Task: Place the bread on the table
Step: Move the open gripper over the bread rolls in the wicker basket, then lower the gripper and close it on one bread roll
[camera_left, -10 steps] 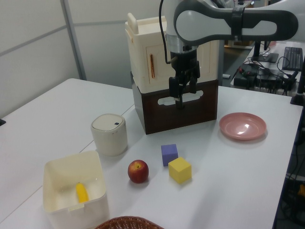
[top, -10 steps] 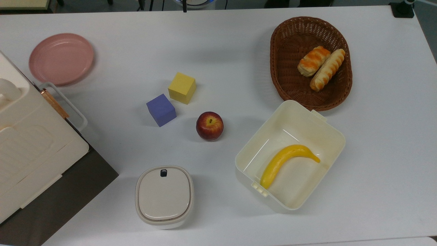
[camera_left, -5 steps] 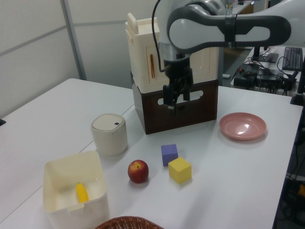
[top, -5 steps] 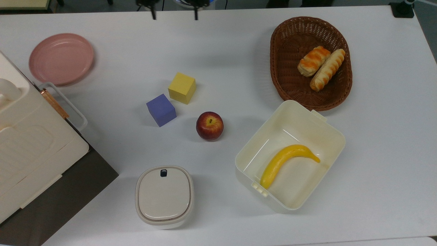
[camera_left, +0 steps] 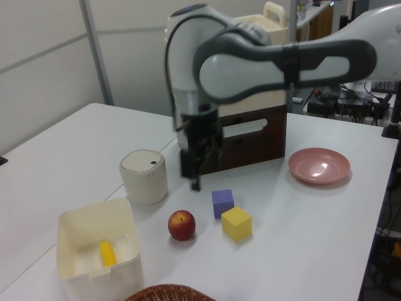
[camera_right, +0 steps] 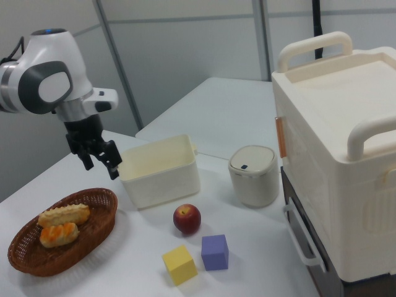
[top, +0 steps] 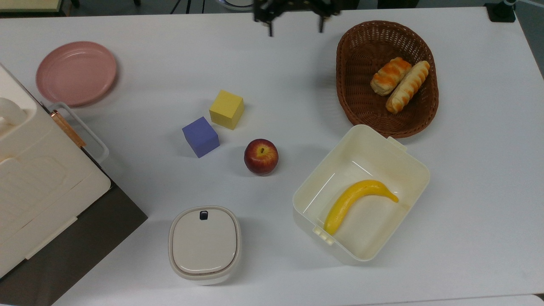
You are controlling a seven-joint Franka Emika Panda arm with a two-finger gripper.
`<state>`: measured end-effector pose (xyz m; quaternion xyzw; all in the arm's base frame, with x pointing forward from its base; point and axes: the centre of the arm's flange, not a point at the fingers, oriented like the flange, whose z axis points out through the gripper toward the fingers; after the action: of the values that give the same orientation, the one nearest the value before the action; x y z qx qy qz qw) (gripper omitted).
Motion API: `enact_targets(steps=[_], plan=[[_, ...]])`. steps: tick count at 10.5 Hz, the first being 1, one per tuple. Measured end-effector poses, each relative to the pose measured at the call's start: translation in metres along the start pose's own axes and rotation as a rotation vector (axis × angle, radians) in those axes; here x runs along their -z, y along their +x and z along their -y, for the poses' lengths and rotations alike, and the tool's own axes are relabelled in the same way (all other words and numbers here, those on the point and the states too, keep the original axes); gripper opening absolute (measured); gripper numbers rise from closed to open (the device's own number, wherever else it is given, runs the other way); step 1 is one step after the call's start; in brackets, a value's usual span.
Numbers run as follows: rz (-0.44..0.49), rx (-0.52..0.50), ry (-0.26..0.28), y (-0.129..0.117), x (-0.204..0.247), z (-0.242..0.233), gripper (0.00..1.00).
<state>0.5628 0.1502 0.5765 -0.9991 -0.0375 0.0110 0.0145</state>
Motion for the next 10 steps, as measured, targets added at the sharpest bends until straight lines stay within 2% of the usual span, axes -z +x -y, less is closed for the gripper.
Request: enact_targets(steps=[3,7,10], plan=[[-0.01,-0.045,0.009,0.004,-0.042,0.094,1.0],[0.017,-0.044,-0.007,-0.008,-0.108,0.193,1.0],[0.033,-0.019,-0.02,-0.013,-0.156,0.235,1.0]])
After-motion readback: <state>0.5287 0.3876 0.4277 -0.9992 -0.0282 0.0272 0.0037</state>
